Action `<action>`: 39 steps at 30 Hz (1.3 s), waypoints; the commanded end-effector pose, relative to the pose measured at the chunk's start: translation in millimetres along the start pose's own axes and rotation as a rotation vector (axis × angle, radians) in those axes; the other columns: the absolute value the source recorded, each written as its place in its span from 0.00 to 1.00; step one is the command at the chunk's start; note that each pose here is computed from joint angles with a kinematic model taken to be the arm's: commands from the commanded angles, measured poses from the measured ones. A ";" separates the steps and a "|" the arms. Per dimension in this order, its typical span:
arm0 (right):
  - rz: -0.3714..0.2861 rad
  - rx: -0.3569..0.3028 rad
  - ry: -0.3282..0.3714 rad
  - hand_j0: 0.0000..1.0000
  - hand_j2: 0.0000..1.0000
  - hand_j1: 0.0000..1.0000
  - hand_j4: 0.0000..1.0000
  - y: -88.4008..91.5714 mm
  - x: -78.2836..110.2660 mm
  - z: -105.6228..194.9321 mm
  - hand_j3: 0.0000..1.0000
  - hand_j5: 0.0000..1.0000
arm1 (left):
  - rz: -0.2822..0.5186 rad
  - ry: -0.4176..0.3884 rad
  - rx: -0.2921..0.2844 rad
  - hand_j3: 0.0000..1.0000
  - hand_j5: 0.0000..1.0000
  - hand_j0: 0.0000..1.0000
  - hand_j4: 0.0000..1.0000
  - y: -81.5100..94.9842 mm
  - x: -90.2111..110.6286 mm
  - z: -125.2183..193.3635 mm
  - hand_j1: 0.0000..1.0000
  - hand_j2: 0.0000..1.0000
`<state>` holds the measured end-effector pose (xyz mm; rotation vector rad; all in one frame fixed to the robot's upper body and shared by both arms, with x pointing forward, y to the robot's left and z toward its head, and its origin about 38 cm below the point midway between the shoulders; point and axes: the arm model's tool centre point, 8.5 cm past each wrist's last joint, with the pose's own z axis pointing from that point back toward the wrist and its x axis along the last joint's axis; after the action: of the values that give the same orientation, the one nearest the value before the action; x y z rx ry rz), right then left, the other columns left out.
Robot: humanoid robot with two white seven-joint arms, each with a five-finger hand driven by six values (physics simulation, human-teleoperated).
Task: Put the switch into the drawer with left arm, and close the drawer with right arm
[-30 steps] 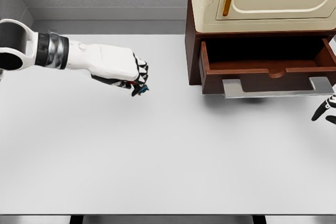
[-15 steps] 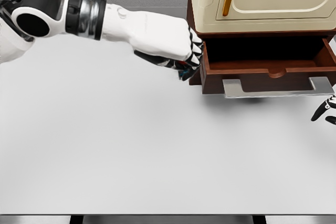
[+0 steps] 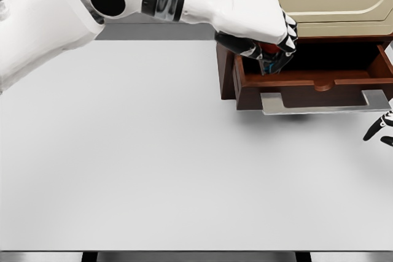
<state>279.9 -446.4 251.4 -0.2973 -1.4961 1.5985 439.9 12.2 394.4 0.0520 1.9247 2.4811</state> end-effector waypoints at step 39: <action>-0.010 0.002 0.002 0.53 0.53 0.53 0.53 1.5 -1.3 -0.2 0.53 0.53 | 0.167 0.077 0.034 0.87 0.87 0.87 0.87 -19.1 -45.3 -38.0 0.87 0.87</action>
<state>279.8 -446.7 249.0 -0.2928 -1.4897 1.5982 482.2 -21.9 364.5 0.1197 2.0582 2.5892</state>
